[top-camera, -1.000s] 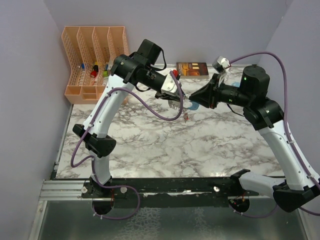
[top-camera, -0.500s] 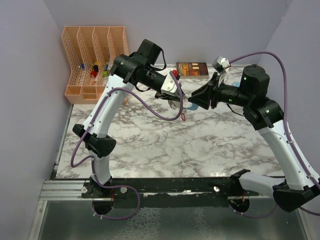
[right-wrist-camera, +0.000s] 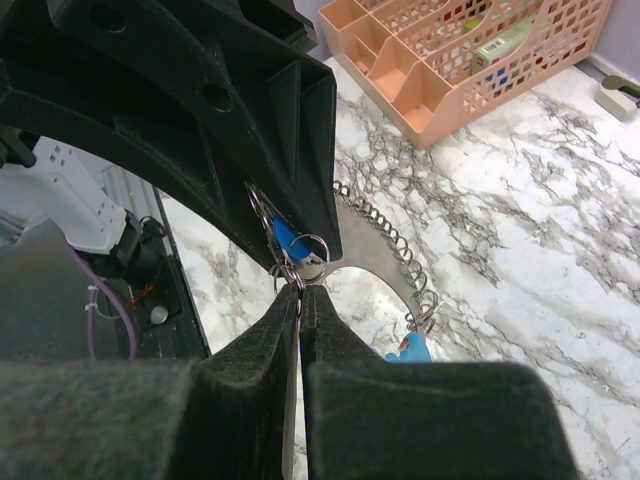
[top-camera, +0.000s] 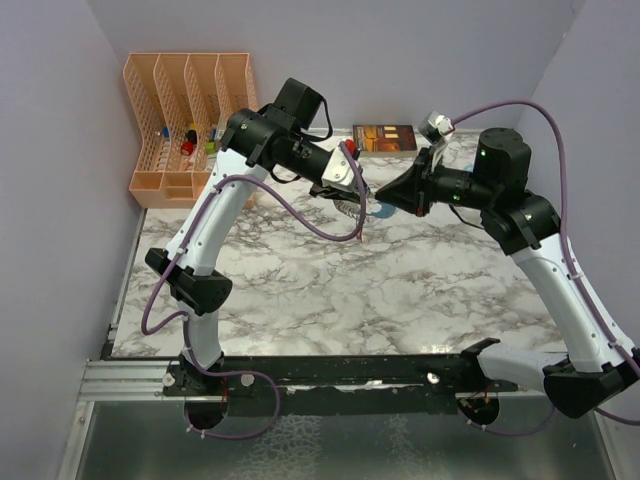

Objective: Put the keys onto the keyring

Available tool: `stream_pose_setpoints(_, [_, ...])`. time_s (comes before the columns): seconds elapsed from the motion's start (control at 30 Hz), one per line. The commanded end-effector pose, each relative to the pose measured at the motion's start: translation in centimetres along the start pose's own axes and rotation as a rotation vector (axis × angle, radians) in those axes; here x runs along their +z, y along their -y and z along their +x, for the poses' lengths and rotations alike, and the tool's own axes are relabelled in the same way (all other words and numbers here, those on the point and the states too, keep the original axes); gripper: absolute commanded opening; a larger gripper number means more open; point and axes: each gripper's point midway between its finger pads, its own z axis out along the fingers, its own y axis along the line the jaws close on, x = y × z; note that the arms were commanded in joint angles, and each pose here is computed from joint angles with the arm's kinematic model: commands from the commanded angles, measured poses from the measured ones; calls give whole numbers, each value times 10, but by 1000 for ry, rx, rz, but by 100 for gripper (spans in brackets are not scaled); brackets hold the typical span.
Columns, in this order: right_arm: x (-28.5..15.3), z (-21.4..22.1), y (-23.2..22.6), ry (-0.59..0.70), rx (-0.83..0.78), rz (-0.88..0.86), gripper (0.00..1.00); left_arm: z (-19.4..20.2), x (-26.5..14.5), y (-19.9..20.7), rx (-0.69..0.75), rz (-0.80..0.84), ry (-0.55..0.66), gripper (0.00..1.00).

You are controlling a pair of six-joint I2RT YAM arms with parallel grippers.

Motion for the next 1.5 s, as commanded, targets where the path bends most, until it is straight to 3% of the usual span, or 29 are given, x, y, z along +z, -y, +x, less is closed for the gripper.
stream_pose_setpoints(0.0, [-9, -22, 0, 69, -47, 40, 1, -16, -5, 2, 47, -7, 34, 0])
stream_pose_setpoints(0.47, [-18, -25, 5, 187, 75, 135, 1, -1, 0, -23, -8, -71, -3, 0])
stream_pose_setpoints(0.83, [-34, -35, 26, 308, 138, 304, 1, 5, 3, -39, -64, -116, -8, 0])
stream_pose_setpoints(1.07, [-35, -38, 41, 324, 215, 383, 1, 24, 1, -66, -125, -232, -79, 0])
stream_pose_setpoints(1.47, [-40, -35, 72, 399, 349, 553, 1, 28, -1, -88, -198, -335, -88, 0])
